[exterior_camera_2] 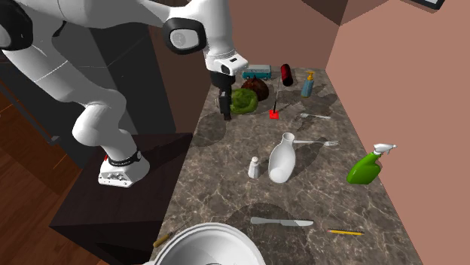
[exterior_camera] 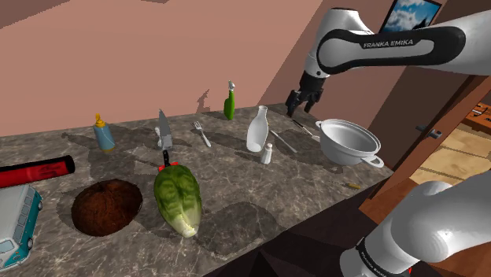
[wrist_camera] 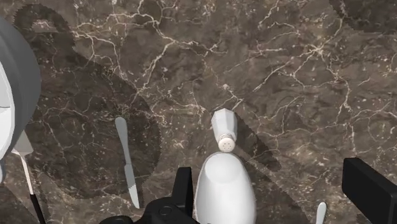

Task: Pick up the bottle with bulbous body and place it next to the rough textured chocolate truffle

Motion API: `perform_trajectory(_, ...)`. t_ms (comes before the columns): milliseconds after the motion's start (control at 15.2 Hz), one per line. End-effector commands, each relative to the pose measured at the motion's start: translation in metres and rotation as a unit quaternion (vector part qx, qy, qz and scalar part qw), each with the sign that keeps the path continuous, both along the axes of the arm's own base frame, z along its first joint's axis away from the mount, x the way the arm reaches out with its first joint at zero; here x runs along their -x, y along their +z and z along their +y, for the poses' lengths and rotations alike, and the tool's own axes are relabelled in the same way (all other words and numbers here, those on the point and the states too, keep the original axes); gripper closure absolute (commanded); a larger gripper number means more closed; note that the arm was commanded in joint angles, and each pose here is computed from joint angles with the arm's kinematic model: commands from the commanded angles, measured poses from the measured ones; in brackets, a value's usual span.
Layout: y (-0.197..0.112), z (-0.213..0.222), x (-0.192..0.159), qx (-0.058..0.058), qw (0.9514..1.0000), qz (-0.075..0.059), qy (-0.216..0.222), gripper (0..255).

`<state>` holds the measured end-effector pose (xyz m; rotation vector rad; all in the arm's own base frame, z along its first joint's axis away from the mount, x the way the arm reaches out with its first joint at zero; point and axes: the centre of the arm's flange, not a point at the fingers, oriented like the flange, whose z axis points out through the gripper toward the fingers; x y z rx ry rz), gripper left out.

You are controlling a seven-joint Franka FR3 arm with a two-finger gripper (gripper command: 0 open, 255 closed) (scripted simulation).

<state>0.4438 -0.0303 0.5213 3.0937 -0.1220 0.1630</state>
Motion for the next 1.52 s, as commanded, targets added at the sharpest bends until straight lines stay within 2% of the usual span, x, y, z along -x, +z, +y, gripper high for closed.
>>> perform_trajectory(0,-0.011,-0.007,-0.025,-0.001,1.0,-0.003,0.002,0)
perform_trajectory(990,-0.087,-0.046,-0.198,-0.013,0.9994,-0.024,0.019,0)
perform_trajectory(1452,-0.119,-0.047,-0.204,-0.013,0.9994,-0.024,0.019,0)
